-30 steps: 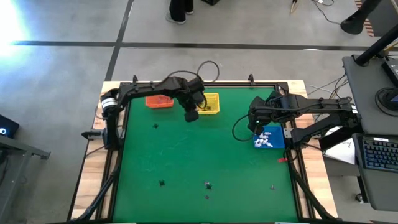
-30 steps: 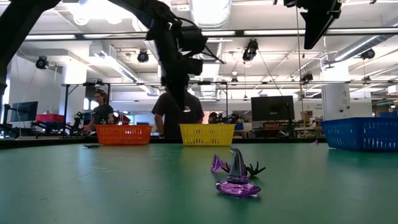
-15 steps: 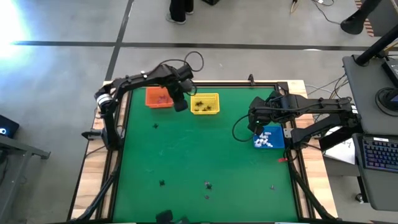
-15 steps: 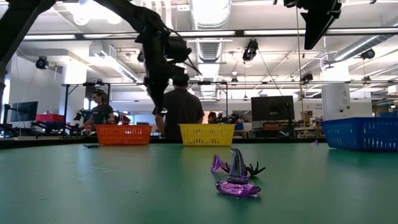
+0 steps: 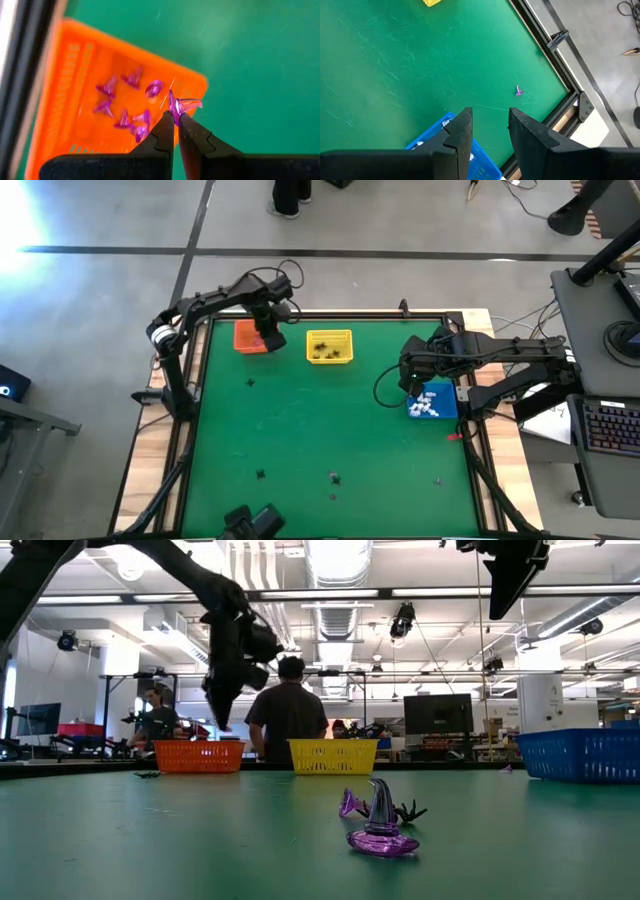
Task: Sort Halloween decoration
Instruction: Put the violet hat toy into the orange basket
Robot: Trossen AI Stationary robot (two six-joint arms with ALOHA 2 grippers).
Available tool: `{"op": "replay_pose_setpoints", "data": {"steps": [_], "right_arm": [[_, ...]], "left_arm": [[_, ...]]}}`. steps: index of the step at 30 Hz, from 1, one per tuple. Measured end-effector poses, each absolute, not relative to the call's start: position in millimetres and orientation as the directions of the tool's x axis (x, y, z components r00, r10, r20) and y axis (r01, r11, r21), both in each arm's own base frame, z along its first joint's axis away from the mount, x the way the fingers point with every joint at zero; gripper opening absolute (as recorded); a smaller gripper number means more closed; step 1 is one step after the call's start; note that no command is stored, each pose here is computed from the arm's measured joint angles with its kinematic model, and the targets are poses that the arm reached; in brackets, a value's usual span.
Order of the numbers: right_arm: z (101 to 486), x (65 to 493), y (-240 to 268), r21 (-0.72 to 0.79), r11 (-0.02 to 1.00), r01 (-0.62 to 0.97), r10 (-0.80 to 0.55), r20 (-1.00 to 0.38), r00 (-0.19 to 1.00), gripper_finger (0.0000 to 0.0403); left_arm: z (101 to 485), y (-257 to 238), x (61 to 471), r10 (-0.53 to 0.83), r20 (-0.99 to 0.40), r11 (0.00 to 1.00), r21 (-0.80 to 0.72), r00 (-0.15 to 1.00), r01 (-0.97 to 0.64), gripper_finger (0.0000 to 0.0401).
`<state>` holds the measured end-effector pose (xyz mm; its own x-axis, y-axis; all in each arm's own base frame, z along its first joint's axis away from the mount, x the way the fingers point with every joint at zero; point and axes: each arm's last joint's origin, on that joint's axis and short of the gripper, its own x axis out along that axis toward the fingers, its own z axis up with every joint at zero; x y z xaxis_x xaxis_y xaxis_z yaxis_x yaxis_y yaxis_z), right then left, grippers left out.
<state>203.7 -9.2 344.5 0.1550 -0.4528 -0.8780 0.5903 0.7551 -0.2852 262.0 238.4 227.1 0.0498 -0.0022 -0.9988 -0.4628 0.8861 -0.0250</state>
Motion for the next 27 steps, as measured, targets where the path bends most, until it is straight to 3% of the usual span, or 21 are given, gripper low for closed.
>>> {"op": "replay_pose_setpoints", "data": {"steps": [17, 27], "right_arm": [[344.5, 203.8, -9.3, -0.286, 0.756, 0.588, -0.453, -0.878, 0.156, 0.0118], [345.9, 210.7, -9.2, -0.227, 0.742, 0.631, -0.452, -0.864, 0.221, 0.0118]], "left_arm": [[196.1, 245.7, 238.5, -0.028, -1.000, 0.851, -0.019, -0.009, -0.524, 0.0003], [212.2, 250.5, 243.0, -0.003, -1.000, 0.869, -0.007, 0.009, -0.495, 0.0063]]}}
